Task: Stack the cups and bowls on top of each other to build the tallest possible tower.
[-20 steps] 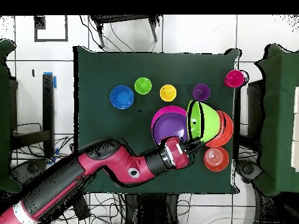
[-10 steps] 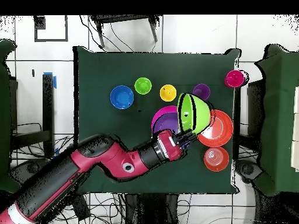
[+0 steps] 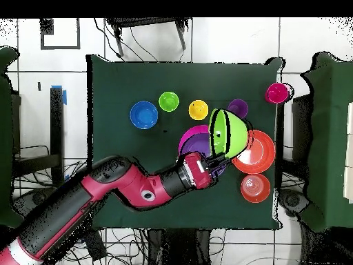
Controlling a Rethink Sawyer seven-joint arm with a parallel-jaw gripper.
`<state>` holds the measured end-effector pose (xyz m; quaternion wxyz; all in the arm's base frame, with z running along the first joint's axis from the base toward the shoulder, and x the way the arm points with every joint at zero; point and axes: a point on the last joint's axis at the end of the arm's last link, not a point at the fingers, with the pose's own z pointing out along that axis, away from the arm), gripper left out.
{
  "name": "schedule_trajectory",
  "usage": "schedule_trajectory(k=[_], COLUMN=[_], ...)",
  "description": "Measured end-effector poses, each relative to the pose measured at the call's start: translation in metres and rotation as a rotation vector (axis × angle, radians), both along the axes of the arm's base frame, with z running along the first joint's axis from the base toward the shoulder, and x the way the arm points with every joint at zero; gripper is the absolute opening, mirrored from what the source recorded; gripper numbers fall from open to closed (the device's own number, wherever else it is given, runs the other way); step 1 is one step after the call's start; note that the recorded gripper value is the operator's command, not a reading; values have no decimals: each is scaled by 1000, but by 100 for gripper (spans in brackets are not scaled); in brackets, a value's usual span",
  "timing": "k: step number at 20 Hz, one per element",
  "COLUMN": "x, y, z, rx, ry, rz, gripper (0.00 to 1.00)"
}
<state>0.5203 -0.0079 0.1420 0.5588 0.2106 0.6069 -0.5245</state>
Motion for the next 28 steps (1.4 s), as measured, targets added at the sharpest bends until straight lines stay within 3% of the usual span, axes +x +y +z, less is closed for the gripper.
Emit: schedule_trajectory(k=[12, 21, 28], x=[-10, -14, -7], y=[-5, -4, 5], z=[-11, -9, -14], rx=[-68, -105, -138], ry=[17, -5, -38], rz=[-20, -43, -50], gripper=[0, 0, 0])
